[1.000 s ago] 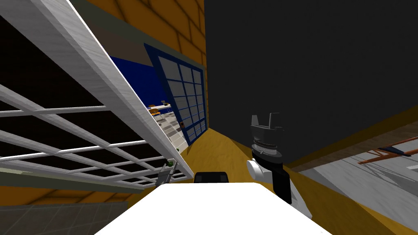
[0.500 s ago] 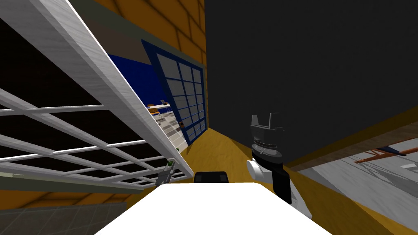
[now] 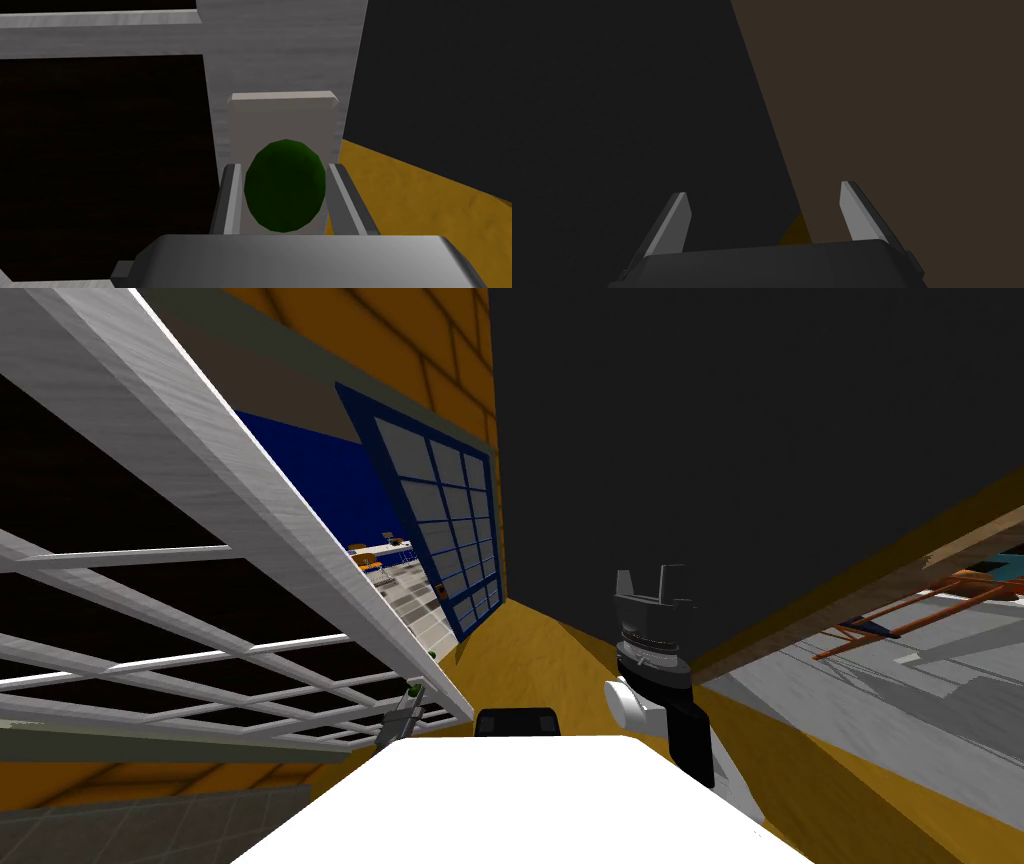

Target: Pull the door open

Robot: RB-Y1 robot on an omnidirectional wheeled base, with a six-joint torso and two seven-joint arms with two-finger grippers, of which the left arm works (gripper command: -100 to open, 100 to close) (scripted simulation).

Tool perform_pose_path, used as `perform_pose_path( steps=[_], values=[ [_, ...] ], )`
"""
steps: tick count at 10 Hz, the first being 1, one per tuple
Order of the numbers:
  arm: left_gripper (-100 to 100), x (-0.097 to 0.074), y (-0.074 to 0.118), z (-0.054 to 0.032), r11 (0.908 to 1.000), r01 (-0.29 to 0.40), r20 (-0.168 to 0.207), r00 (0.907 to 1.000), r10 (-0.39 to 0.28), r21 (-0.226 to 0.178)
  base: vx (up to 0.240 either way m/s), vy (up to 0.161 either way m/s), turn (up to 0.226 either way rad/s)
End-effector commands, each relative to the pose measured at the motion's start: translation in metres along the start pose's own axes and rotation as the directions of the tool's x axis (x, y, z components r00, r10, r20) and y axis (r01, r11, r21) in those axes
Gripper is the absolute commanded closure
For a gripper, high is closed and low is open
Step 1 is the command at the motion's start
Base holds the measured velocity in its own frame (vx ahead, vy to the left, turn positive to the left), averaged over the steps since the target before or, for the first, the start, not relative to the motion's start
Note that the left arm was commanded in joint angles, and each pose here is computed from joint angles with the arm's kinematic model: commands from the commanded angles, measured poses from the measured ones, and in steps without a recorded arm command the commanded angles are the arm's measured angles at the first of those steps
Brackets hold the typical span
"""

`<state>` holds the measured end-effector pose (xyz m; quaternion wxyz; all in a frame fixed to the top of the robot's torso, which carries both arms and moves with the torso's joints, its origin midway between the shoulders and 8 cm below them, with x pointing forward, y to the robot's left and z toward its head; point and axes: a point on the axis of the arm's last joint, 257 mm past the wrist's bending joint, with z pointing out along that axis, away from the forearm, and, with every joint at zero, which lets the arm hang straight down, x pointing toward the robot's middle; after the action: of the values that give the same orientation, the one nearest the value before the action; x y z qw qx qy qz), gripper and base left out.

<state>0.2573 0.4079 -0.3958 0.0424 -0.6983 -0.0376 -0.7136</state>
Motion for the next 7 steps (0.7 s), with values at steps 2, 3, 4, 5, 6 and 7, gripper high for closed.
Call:
perform_pose_path(
  steps=[2,3,4,5,6,7],
  values=[
    [100,-0.003,-0.005,-0.0129,0.9997,0.003,0.014,0.9999,-0.003,-0.025,-0.192,0.024,-0.144],
    [100,-0.003,-0.008,-0.0164,0.9994,0.003,0.015,0.9999,-0.002,-0.035,-0.233,0.028,-0.161],
    [100,-0.003,-0.011,-0.0196,0.9990,0.003,0.017,0.9999,-0.002,-0.044,-0.201,0.023,-0.190],
    [100,-0.002,-0.013,-0.0224,0.9986,0.003,0.019,0.9998,-0.002,-0.053,-0.183,0.004,-0.138],
    [100,-0.002,-0.016,-0.0256,0.9981,0.004,0.021,0.9998,-0.003,-0.062,-0.219,0.016,-0.140],
    [100,-0.003,-0.012,-0.0241,0.9983,0.005,0.025,0.9997,-0.003,-0.057,-0.102,0.010,-0.032]
  ],
)
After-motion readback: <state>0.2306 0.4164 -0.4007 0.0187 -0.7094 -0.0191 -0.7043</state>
